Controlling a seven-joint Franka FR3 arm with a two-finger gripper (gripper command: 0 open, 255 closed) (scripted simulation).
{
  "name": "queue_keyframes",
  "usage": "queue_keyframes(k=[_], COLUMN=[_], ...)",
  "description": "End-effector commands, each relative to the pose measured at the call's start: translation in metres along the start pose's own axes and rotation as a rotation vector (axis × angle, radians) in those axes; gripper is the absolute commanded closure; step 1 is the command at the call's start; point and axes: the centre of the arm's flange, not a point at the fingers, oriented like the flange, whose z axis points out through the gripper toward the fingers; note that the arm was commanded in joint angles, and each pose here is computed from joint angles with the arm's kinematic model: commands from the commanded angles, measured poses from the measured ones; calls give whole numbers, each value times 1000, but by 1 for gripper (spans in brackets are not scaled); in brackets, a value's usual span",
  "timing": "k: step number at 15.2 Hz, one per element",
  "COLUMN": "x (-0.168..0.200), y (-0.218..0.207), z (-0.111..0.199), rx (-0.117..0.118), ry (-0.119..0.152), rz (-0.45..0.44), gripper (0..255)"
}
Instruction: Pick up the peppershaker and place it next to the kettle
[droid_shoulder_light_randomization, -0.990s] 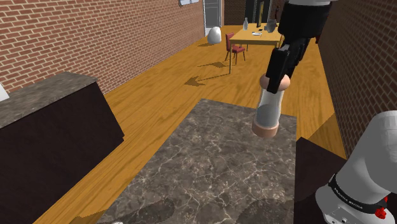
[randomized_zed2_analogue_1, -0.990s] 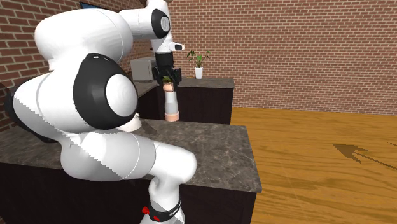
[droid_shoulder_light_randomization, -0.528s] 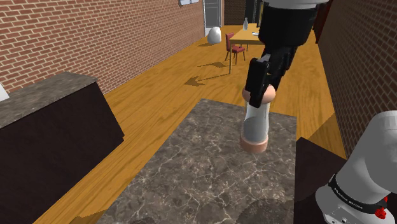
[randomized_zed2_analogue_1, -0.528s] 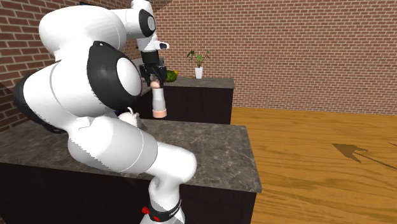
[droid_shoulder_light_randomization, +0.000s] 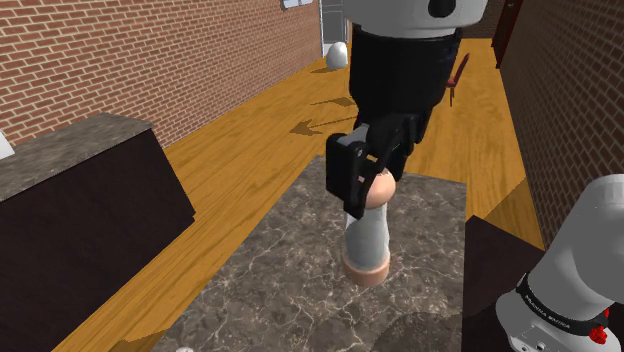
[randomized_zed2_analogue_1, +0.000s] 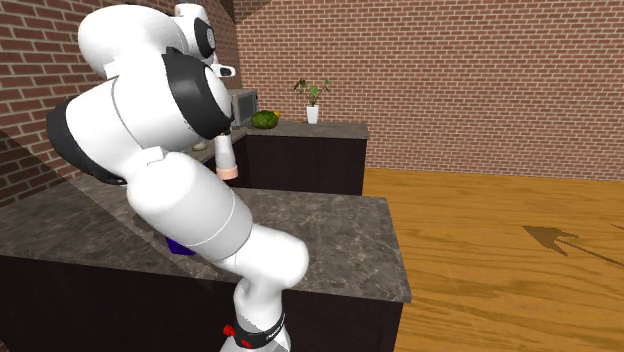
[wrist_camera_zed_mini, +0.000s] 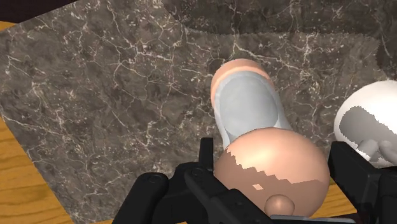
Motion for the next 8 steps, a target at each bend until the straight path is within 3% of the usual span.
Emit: queue_keyframes(k=[1,8], x=[0,-1], y=[-27,-119], z=[-1,-2], rx=[2,2], ry=[-1,-1], rz=[1,1], gripper=[255,255])
